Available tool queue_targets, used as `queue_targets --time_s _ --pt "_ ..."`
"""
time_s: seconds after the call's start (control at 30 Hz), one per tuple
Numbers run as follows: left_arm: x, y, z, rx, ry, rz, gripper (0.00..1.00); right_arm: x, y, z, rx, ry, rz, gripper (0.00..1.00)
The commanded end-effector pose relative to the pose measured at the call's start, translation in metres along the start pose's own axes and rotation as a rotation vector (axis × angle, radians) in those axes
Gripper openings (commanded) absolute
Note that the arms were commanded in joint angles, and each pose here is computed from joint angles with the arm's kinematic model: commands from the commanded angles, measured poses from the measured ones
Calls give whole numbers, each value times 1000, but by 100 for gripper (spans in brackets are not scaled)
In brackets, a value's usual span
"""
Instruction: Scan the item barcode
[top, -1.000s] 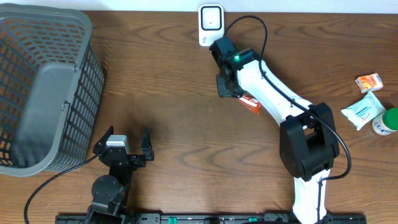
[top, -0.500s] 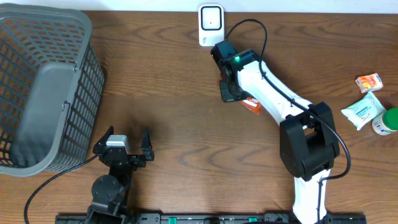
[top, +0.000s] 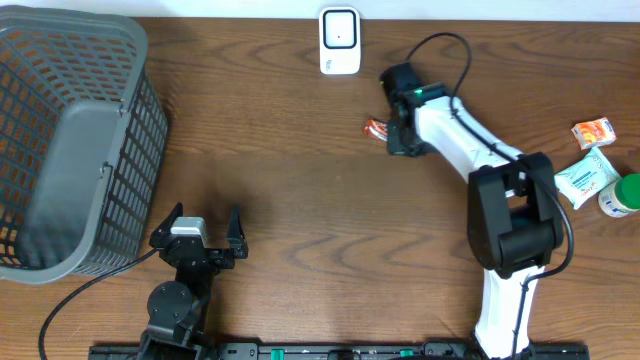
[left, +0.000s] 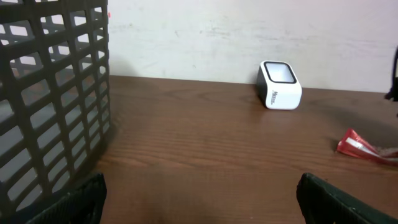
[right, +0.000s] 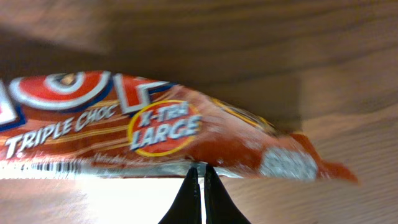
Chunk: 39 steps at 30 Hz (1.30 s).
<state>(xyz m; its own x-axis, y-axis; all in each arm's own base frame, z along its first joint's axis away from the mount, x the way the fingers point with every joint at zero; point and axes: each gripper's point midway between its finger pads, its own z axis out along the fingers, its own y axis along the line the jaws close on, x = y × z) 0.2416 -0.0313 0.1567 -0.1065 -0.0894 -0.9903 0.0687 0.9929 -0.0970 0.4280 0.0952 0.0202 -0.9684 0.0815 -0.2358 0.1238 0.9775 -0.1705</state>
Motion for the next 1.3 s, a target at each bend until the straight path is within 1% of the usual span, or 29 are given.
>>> queue_targets --time_s 0.0,0.1,0.17,0.23,0.27,0.3,0.33,0.37,0.53,0.8,0.87,1.0,1.07,1.17,1.27 --pt "16 4 2 -20 40 21 98 -9 -13 4 21 -21 50 1" --pt "16 4 2 -20 40 21 98 -10 2 0 -64 -5 4 2" --pt "16 4 2 -20 40 21 98 -10 19 -7 -167 14 -83 29" --pt "16 4 2 -20 40 21 98 -7 33 -18 -259 27 -234 64" --pt "16 4 2 -21 40 21 98 -6 37 -24 -291 27 -340 80" --pt "16 4 2 -20 40 21 98 -8 34 -31 -284 17 -453 91" --pt "16 4 2 -20 40 21 98 -10 32 -34 -278 9 -518 99" --pt "16 4 2 -20 40 21 98 -14 29 -37 -262 -8 -590 99" --pt "16 4 2 -20 40 21 98 -34 12 -36 -153 -79 -822 99" --pt "16 4 2 -20 40 21 98 -41 -2 -19 -143 -78 -927 99" --pt "16 4 2 -20 40 21 98 -40 1 -16 -197 -84 -946 99" --pt "16 4 2 -20 40 21 98 -27 15 -13 -336 -74 -972 95" --pt "16 4 2 -20 40 21 98 -22 17 -8 -353 -56 -992 90" --pt "16 4 2 -20 40 21 98 -19 18 0 -354 -41 -999 88" --pt "16 4 2 -20 40 21 98 -17 20 11 -355 -28 -1005 83"
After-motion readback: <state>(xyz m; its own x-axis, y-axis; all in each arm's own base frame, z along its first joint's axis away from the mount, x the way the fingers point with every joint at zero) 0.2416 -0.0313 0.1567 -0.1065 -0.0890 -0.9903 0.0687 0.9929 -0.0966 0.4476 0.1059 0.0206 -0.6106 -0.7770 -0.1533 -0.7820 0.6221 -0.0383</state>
